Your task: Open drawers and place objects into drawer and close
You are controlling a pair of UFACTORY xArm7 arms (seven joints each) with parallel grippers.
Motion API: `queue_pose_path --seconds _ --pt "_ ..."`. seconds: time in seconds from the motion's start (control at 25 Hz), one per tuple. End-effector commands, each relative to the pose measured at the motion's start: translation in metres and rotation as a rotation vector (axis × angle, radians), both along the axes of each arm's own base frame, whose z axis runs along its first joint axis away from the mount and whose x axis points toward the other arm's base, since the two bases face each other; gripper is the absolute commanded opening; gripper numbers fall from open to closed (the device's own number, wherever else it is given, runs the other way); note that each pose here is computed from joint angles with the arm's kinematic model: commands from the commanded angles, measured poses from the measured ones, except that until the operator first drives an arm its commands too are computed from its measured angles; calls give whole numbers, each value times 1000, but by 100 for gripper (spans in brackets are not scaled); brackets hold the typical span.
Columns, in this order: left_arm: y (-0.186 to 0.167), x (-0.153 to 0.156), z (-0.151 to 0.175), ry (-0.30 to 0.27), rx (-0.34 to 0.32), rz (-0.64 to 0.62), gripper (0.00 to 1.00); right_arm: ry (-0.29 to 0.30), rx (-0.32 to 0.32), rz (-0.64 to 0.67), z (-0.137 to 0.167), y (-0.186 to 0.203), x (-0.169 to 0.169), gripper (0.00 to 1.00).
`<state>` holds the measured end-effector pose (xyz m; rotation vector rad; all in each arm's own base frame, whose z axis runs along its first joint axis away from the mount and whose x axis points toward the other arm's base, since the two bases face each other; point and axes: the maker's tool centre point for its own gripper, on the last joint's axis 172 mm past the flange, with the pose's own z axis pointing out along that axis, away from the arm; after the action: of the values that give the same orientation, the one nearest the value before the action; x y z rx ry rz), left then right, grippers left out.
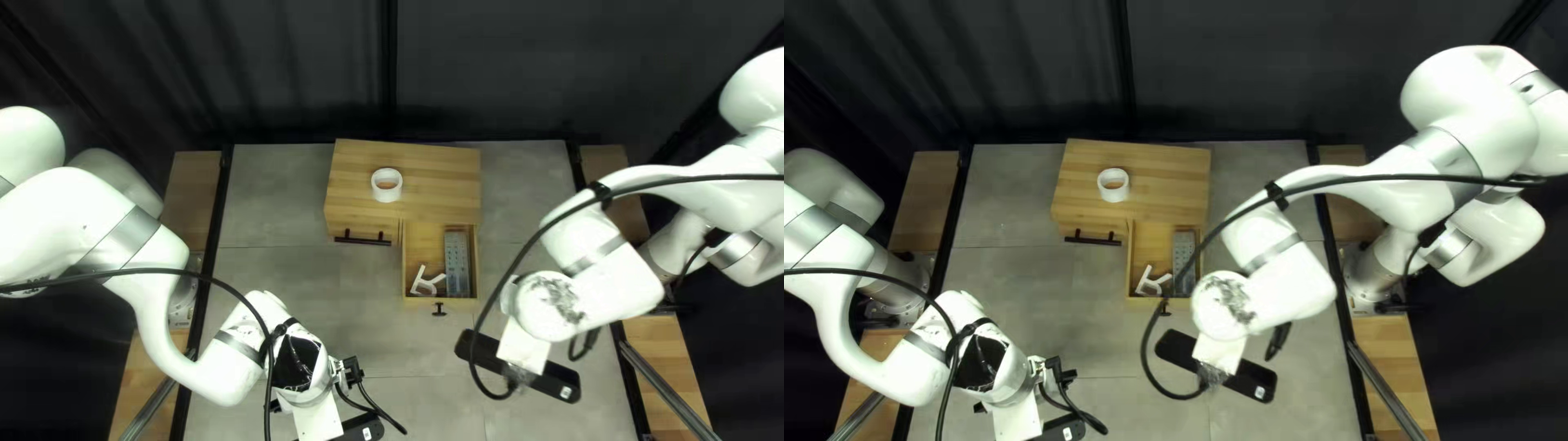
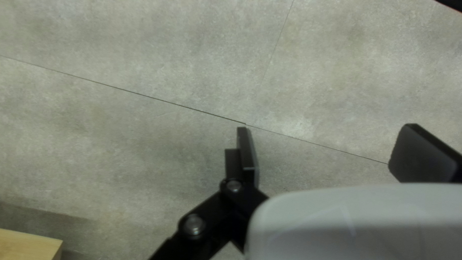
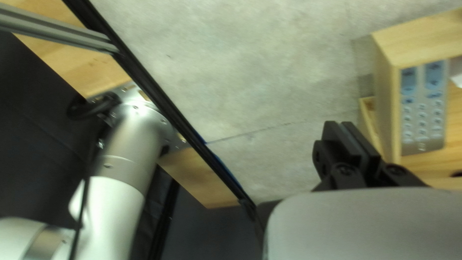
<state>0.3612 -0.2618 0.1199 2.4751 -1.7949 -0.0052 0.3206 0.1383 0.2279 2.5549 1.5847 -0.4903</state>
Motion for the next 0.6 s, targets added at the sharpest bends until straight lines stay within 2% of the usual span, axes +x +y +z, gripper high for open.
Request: queue_pose_path --seconds 0.04,0.36,0.6 --pt "0 0 0 0 0 0 100 -17 9 -11 -4 13 -12 0" --pt "0 0 0 0 0 0 100 -31 17 -30 -19 21 -40 0" --pt "0 0 0 0 0 0 100 -71 28 -48 -33 36 -56 0"
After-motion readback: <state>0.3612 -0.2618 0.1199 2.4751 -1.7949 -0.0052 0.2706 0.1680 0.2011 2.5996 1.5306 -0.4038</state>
